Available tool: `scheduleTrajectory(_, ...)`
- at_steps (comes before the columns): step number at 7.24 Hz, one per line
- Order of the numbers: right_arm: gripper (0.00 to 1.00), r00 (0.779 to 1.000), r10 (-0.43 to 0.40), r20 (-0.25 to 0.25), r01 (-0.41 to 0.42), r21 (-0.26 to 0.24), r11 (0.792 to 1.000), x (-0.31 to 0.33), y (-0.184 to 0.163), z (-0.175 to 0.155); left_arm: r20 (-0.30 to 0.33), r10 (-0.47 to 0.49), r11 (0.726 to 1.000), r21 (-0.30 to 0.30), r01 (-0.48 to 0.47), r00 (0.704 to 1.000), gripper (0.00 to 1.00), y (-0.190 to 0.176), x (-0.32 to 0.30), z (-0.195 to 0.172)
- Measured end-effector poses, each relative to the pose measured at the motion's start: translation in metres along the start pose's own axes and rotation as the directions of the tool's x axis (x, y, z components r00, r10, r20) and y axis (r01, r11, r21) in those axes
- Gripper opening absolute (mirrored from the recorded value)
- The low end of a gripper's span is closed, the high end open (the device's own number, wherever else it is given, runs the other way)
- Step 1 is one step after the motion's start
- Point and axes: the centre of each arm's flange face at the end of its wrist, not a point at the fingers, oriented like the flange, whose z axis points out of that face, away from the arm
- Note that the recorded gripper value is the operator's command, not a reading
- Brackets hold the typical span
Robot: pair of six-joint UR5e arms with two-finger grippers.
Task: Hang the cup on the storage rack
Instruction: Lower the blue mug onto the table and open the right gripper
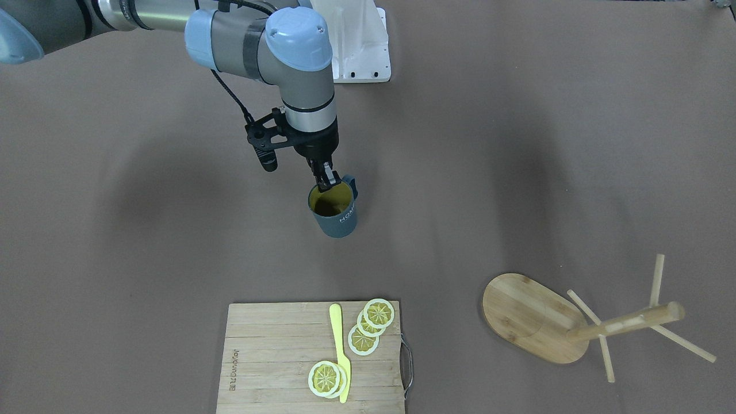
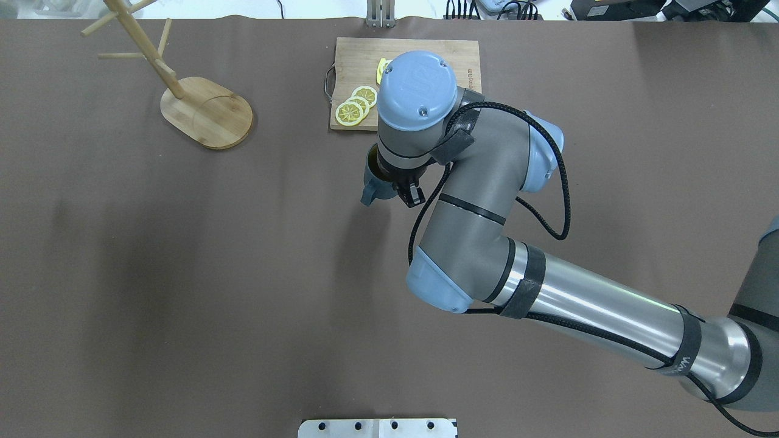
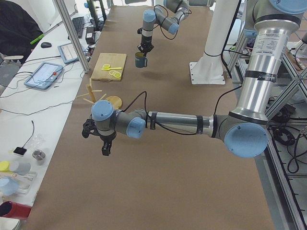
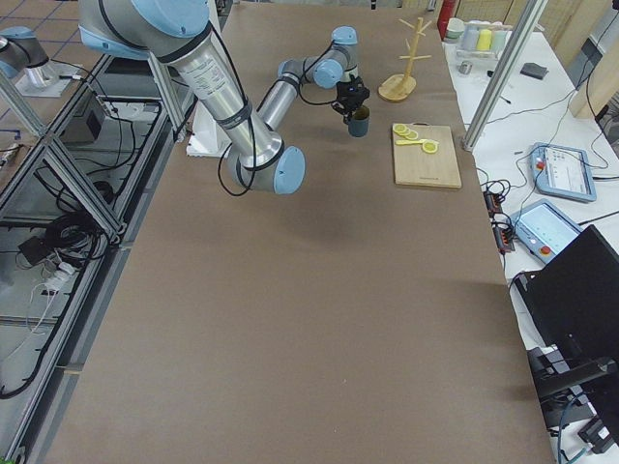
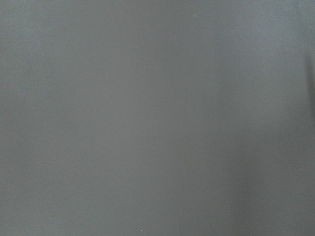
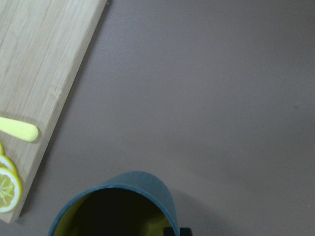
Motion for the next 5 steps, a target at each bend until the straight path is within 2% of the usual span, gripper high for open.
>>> scheduleTrajectory(1,0.0,0.996,0.091,-0.018,-0.09,0.015,0.996,-0.001,0.014,0.007,0.0,0.001,1.0,0.001,-0.001,1.0,0.98,0.001,0.0,0.0)
scheduleTrajectory(2,0.0,0.991,0.13,-0.029,-0.129,0.029,0.991,0.003,0.034,0.016,0.0,0.002,1.0,0.002,-0.002,1.0,0.98,0.001,-0.001,0.0)
scheduleTrajectory(5,0.0,0.991,0.125,-0.04,-0.123,0.044,0.991,0.019,0.07,0.019,-0.001,0.002,1.0,0.002,-0.002,1.0,0.98,0.001,-0.001,0.001)
